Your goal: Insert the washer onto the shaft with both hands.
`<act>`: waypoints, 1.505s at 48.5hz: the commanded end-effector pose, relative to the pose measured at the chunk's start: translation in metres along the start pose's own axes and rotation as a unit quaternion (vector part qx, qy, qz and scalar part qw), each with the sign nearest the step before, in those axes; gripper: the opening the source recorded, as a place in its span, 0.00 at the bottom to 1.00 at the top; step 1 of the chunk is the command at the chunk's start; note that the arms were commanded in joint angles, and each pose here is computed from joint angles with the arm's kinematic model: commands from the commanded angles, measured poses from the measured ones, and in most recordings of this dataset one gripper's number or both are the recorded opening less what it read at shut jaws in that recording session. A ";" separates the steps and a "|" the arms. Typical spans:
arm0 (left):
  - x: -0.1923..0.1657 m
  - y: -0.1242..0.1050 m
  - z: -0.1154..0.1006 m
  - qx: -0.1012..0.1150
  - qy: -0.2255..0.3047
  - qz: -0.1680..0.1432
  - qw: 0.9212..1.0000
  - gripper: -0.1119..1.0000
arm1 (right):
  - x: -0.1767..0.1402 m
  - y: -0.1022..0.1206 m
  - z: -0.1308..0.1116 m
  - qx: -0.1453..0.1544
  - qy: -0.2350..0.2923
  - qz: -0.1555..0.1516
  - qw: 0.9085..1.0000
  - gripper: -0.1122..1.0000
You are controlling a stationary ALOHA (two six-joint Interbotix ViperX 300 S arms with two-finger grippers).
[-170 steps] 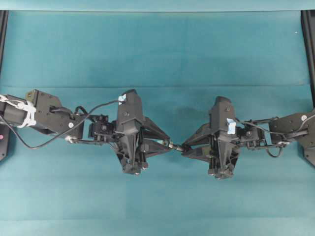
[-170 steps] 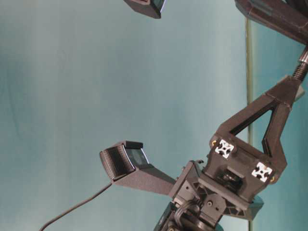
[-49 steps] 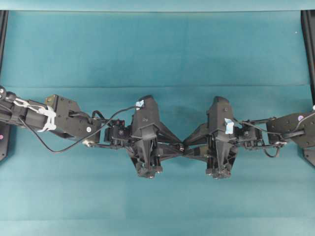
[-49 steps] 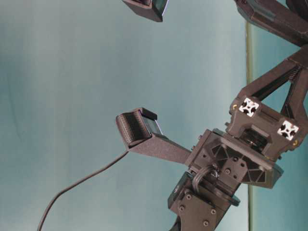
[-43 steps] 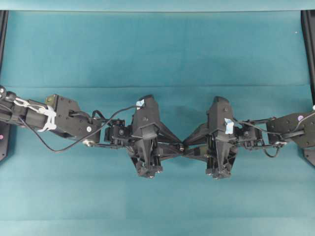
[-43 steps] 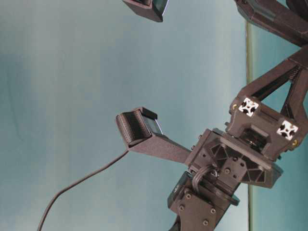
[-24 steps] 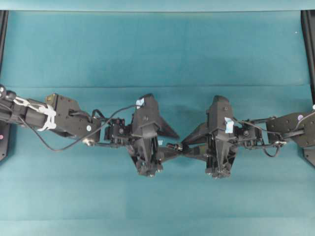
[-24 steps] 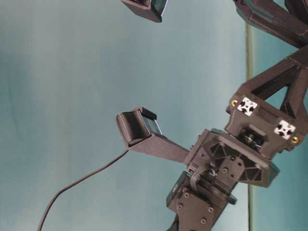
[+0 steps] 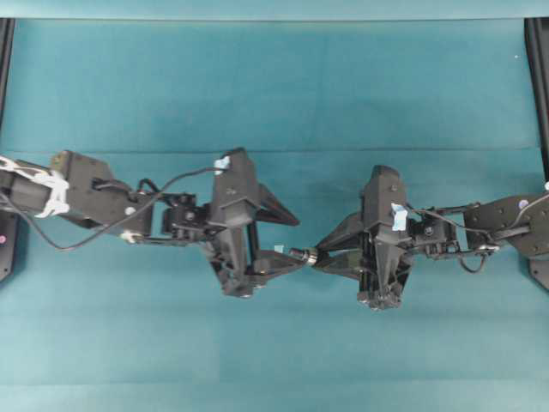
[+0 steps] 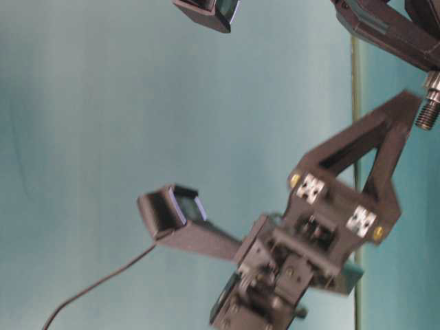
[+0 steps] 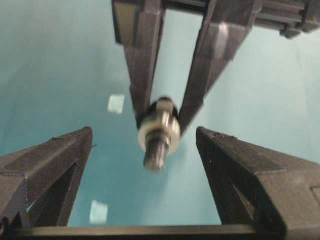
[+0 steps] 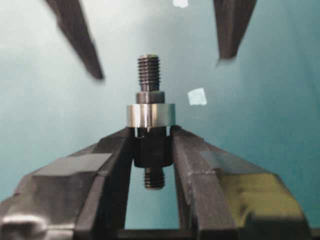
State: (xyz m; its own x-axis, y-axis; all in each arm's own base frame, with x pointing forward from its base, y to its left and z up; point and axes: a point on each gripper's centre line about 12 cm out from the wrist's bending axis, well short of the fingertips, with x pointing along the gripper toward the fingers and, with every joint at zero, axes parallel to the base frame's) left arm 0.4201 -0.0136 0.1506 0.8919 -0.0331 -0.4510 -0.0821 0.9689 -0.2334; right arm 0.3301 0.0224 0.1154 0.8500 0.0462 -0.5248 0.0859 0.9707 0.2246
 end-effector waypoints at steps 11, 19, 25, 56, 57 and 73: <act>-0.020 -0.002 0.007 0.004 0.011 0.003 1.000 0.94 | 0.000 0.003 0.009 0.000 -0.015 0.005 1.000 0.10; -0.031 -0.001 0.005 0.013 0.020 0.006 1.000 0.94 | 0.000 0.003 0.009 0.000 -0.016 0.005 1.000 0.10; -0.040 0.001 0.003 0.024 0.031 0.010 0.999 0.94 | 0.000 0.003 0.009 0.000 -0.016 0.005 1.000 0.10; -0.066 0.007 -0.005 0.032 0.050 0.020 0.998 0.94 | 0.000 0.004 0.009 -0.001 -0.017 0.006 1.000 0.10; -0.066 0.007 -0.005 0.032 0.050 0.020 0.998 0.94 | 0.000 0.004 0.009 -0.002 -0.017 0.006 1.000 0.10; -0.066 0.007 -0.004 0.032 0.049 0.020 0.998 0.94 | 0.000 0.004 0.009 -0.002 -0.016 0.006 1.000 0.10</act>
State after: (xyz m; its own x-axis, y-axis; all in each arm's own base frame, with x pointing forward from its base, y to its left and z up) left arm 0.3564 -0.0052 0.1654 0.8227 -0.0135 -0.5683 -0.0956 0.9822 -0.1618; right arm 0.3301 0.0224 0.1154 0.8500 0.0462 -0.5248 0.0851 0.9710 0.2233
